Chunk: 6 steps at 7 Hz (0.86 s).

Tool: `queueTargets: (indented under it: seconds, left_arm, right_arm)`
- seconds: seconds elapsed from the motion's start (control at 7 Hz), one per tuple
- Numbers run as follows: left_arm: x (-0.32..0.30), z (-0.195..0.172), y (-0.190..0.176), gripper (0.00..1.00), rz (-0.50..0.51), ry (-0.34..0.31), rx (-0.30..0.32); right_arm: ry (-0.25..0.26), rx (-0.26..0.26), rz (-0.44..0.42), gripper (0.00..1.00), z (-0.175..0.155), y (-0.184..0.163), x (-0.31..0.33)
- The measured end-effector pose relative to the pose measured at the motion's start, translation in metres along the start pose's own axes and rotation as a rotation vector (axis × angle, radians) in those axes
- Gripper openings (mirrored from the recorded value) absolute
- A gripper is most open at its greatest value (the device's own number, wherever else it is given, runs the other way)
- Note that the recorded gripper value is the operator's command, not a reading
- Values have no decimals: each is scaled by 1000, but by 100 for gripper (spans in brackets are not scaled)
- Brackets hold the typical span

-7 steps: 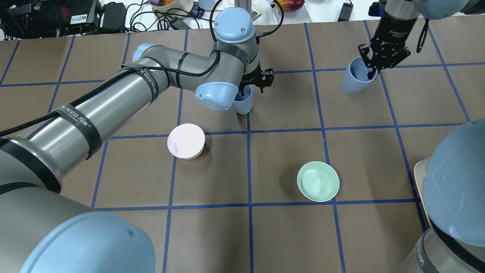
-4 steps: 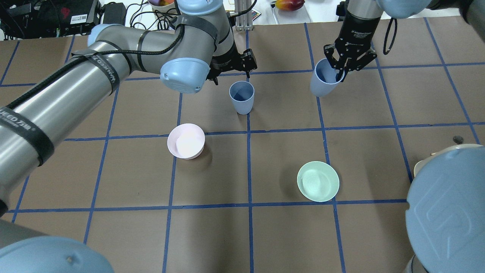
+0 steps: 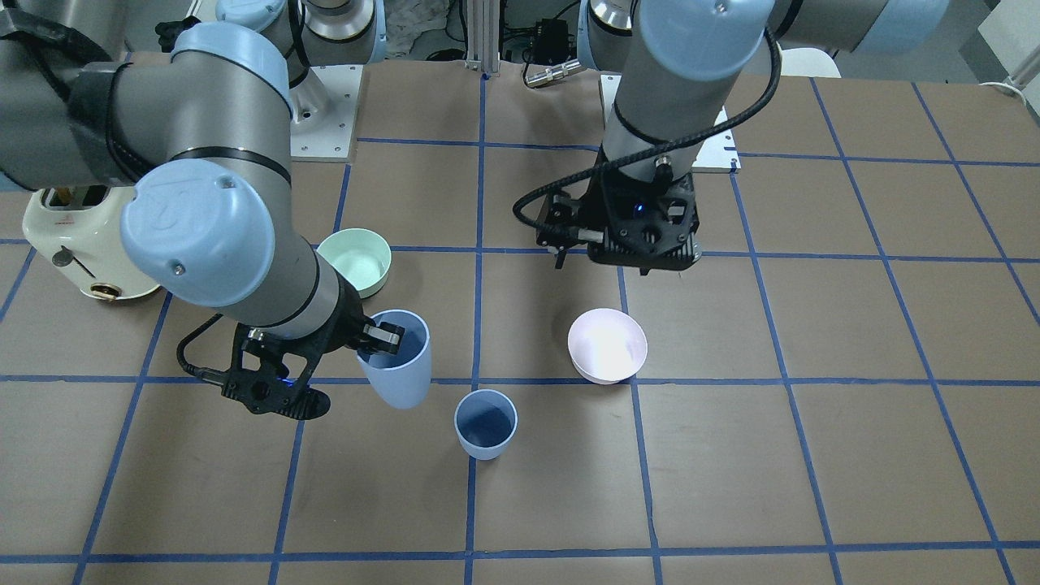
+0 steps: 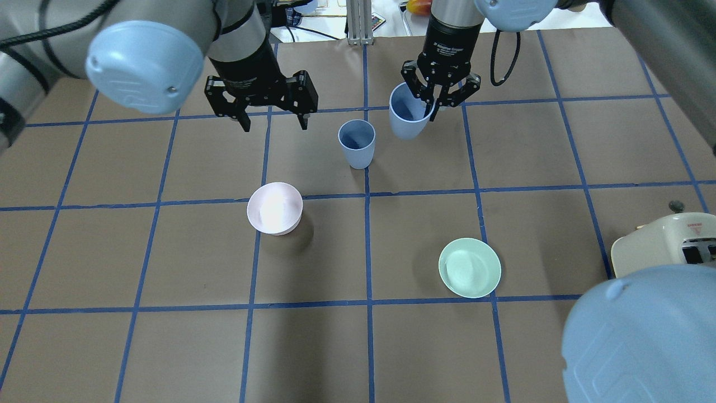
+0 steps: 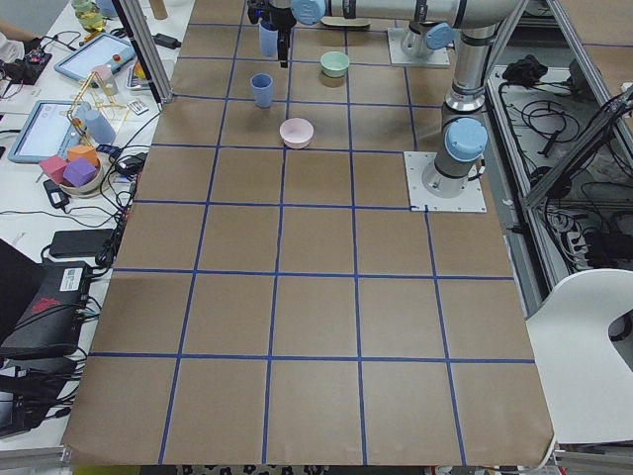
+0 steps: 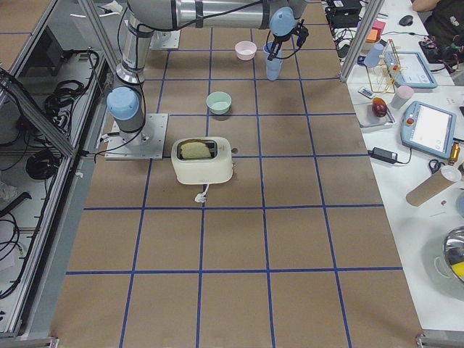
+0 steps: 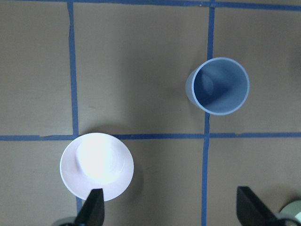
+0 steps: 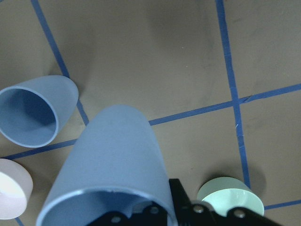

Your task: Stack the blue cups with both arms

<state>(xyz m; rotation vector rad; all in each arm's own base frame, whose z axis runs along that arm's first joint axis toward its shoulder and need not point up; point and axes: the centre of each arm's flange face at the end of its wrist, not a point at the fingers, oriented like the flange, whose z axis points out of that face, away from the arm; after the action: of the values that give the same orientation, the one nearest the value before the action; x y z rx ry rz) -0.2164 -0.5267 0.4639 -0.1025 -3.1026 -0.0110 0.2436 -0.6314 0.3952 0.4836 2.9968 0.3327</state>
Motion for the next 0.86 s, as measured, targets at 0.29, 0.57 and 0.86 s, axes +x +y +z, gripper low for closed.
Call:
queueTargets:
  seconds: [0.29, 0.57, 0.86]
  left_arm:
    - [-38, -15, 30, 100, 13, -10, -21]
    - [-50, -17, 51, 100, -2, -14, 19]
    - [-53, -18, 54, 100, -24, -16, 64]
  right_arm:
    - [-28, -6, 65, 0, 4, 1, -29]
    - [-28, -9, 112, 0, 17, -1, -65]
    - [-21, -18, 141, 0, 30, -6, -79]
